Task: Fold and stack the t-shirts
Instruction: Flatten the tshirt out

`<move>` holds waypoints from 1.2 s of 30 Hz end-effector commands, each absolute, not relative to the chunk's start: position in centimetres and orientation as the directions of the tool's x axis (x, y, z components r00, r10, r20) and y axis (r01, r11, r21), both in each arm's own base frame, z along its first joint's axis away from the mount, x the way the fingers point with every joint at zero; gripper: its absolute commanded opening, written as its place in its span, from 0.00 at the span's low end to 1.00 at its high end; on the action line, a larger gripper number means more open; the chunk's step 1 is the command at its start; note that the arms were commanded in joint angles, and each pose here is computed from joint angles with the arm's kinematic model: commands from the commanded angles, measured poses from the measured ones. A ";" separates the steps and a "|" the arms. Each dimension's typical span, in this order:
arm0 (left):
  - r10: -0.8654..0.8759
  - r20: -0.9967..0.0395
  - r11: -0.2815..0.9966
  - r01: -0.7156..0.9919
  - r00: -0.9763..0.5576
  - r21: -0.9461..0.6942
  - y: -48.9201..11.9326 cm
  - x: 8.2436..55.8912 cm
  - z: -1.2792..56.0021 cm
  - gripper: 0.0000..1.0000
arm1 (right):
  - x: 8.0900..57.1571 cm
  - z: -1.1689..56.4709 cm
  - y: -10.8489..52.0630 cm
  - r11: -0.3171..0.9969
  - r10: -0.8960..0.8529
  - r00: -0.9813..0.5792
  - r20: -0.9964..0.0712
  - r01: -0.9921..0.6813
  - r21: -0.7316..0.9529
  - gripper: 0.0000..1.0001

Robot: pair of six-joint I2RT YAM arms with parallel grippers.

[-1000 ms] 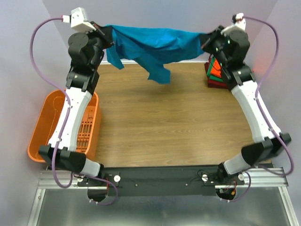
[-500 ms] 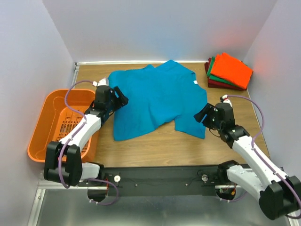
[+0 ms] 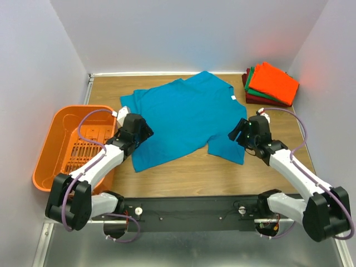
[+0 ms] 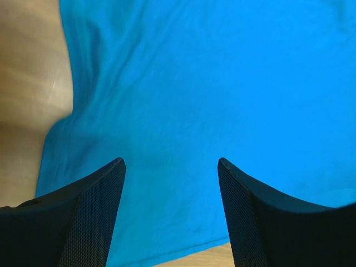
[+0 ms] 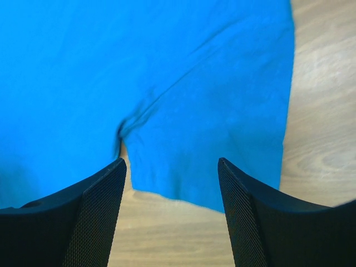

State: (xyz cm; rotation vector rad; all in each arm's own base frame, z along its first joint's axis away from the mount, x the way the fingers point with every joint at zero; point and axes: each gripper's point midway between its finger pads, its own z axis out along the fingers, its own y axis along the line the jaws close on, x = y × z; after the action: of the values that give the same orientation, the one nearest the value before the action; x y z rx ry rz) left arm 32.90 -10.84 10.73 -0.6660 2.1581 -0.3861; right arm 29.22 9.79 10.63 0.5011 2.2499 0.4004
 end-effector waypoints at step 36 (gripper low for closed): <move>-0.564 -0.630 0.825 -0.388 -0.534 -0.410 -10.1 27.4 9.1 0.70 | 40.2 0.5 0.3 0.828 0.538 -0.652 -0.534 0.526 0.191 0.37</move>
State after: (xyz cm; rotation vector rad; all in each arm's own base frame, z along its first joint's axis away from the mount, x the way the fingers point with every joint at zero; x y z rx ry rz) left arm 28.12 -10.11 9.12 -0.7083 2.1888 -0.2705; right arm 41.11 0.17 2.35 0.7575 2.3682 0.0326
